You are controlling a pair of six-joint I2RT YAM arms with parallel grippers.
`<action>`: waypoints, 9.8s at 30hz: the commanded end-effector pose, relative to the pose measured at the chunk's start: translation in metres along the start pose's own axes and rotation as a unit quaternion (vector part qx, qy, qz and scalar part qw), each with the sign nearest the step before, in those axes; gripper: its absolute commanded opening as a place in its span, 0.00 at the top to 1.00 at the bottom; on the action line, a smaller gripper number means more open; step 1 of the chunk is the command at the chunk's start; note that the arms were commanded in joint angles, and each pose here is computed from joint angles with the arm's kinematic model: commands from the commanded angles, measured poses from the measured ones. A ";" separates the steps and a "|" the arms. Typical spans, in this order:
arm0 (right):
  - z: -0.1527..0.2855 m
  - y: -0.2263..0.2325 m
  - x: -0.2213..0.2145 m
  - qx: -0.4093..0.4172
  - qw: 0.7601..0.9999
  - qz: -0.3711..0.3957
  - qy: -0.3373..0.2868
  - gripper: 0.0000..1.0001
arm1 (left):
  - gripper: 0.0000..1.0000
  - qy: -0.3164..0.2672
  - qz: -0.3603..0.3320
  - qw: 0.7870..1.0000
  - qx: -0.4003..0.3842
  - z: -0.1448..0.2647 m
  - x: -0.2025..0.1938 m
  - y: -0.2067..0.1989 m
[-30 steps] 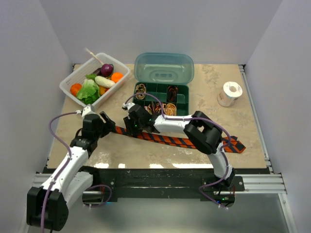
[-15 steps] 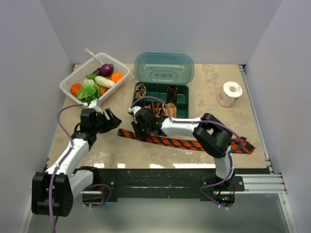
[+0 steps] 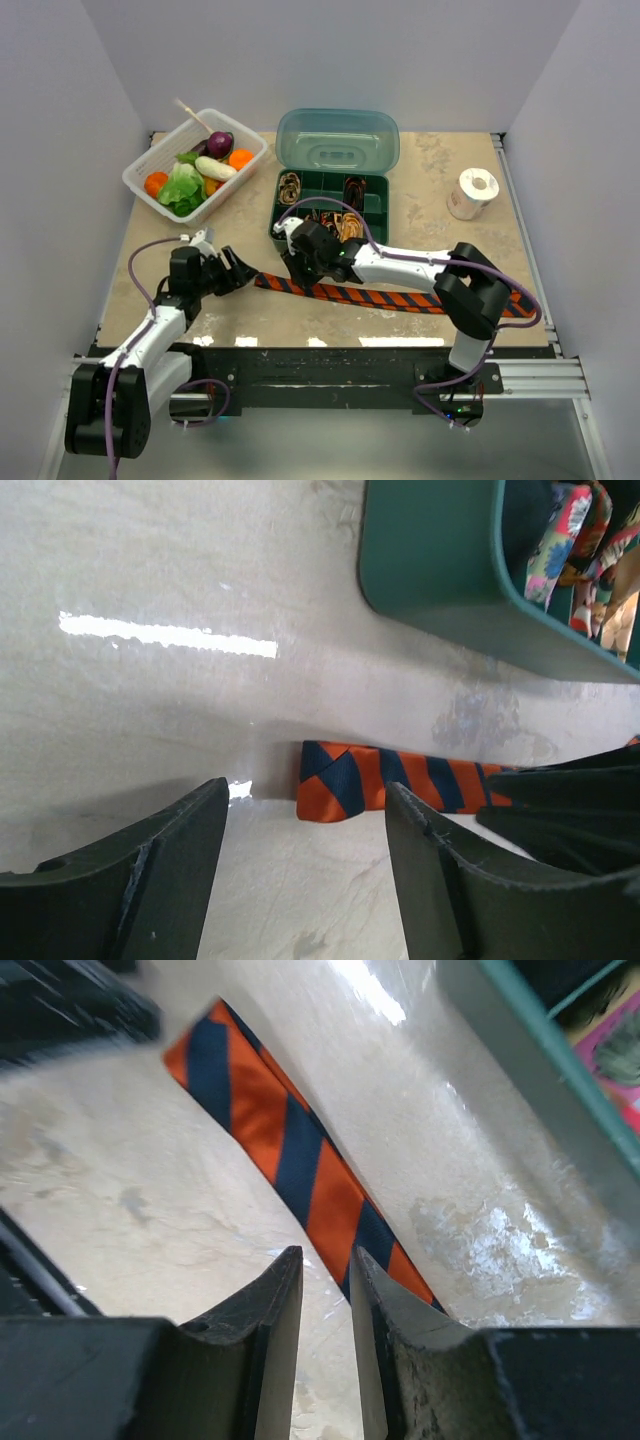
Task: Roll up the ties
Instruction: Roll the tie at the center of the board.
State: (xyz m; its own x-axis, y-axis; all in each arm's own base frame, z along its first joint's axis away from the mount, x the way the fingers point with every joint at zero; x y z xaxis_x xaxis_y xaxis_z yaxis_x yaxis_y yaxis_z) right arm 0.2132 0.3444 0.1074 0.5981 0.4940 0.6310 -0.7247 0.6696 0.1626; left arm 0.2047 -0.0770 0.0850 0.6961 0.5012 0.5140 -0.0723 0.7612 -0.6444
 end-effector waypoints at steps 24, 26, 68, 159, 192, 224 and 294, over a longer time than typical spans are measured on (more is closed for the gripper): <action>-0.045 0.028 0.041 0.076 0.995 -0.045 -0.046 0.95 | 0.85 -0.022 -0.001 0.998 -0.059 -0.022 -0.009 -0.007; -0.045 0.029 0.044 0.077 0.995 -0.044 -0.054 0.96 | 0.93 -0.015 0.001 0.998 -0.057 -0.023 -0.012 -0.006; -0.076 0.059 0.036 0.105 0.992 -0.064 -0.039 0.98 | 1.00 -0.081 0.006 0.997 -0.016 0.018 0.004 -0.029; -0.088 0.070 0.016 0.186 0.946 -0.250 -0.090 1.00 | 1.00 -0.078 -0.013 0.995 -0.063 0.023 -0.024 -0.034; -0.051 0.057 0.032 0.101 0.972 -0.192 -0.086 0.98 | 1.00 -0.071 -0.013 0.995 -0.067 0.019 -0.028 -0.031; -0.028 0.036 0.036 0.036 0.981 -0.161 -0.101 1.00 | 0.95 -0.021 0.002 0.998 -0.054 -0.012 -0.044 -0.030; -0.058 0.013 -0.019 -0.001 0.986 -0.159 -0.057 1.00 | 0.60 -0.052 0.094 0.994 -0.016 -0.008 -0.064 0.001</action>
State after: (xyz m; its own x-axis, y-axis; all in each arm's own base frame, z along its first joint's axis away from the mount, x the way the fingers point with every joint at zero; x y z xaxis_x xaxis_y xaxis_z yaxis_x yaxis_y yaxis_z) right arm 0.2176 0.3927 0.0634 0.7433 0.1592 0.6497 -0.5244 0.7417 0.4182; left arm 0.1752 -0.1095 0.0590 0.6026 0.6434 0.4722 -0.1899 0.6903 -0.6982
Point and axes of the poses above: each gripper's point midway between its finger pads, its own z axis back along the fingers, its own y axis along the line the jaws close on, x = y × z, the point moved 6 cm from there along z, back along the fingers, and after that the axes turned 2 degrees about z, right-handed, at the moved point
